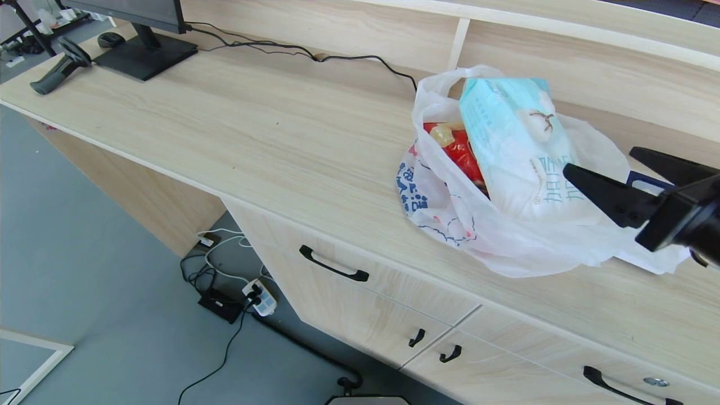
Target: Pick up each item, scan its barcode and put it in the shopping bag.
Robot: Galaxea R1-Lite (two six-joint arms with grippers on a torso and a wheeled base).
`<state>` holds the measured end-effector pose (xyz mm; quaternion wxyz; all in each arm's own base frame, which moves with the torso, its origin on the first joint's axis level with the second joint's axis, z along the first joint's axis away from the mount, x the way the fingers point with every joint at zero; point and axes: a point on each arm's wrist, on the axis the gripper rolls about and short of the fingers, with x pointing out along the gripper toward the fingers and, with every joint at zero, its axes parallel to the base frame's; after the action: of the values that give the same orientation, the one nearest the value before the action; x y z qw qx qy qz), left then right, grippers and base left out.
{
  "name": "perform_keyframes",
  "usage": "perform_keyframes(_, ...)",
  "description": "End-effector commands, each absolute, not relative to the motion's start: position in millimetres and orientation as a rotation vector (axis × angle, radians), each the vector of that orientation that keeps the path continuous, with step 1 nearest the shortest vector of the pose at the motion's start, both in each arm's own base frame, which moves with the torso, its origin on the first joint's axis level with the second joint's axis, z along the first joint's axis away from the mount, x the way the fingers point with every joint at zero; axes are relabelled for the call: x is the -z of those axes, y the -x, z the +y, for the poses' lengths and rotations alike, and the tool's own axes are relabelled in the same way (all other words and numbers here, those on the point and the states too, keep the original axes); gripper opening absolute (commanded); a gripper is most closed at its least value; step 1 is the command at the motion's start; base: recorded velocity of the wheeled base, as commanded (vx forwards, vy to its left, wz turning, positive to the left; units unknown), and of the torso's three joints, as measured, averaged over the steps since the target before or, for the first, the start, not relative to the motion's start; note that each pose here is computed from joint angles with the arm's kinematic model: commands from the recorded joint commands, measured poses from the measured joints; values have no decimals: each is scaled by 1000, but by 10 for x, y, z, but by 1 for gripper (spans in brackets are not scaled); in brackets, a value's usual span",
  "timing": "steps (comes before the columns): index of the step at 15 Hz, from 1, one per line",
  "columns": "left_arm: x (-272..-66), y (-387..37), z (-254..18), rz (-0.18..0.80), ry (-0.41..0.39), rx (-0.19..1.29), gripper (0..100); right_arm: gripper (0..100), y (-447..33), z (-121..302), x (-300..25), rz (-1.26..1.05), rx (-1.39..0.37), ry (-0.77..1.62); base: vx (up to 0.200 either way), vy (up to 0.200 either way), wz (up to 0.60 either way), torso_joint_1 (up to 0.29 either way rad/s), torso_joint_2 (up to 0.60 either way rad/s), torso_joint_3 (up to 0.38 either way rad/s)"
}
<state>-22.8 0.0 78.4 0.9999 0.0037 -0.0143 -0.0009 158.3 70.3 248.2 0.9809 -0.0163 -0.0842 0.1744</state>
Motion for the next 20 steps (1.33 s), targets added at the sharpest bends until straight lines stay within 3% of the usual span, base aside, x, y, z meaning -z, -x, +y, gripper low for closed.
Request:
perform_keyframes(1,-785,227,0,-28,-8,1,100,100,-1026,484,-2197,-184,-376,30,0,0,0,0,0,0)
perform_keyframes(5,-785,227,0,-28,-6,1,100,100,-400,178,-1458,-115,-380,52,0,0,0,0,0,0)
perform_keyframes(11,-785,227,0,-28,-11,1,100,100,229,-126,-976,8,-401,75,0,0,0,0,0,0)
perform_keyframes(14,-783,228,0,-28,-12,1,100,100,289,-151,-881,50,-390,72,0,0,0,0,0,0)
perform_keyframes(16,-783,227,0,-26,-14,1,100,100,264,-112,-888,104,-280,41,0,0,0,0,0,0)
perform_keyframes(17,-782,227,0,-25,-14,1,100,100,211,-65,-909,180,-74,34,0,0,0,0,0,0)
perform_keyframes(20,-782,227,0,-25,-12,1,100,100,229,-3,-896,157,86,53,0,0,0,0,0,0)
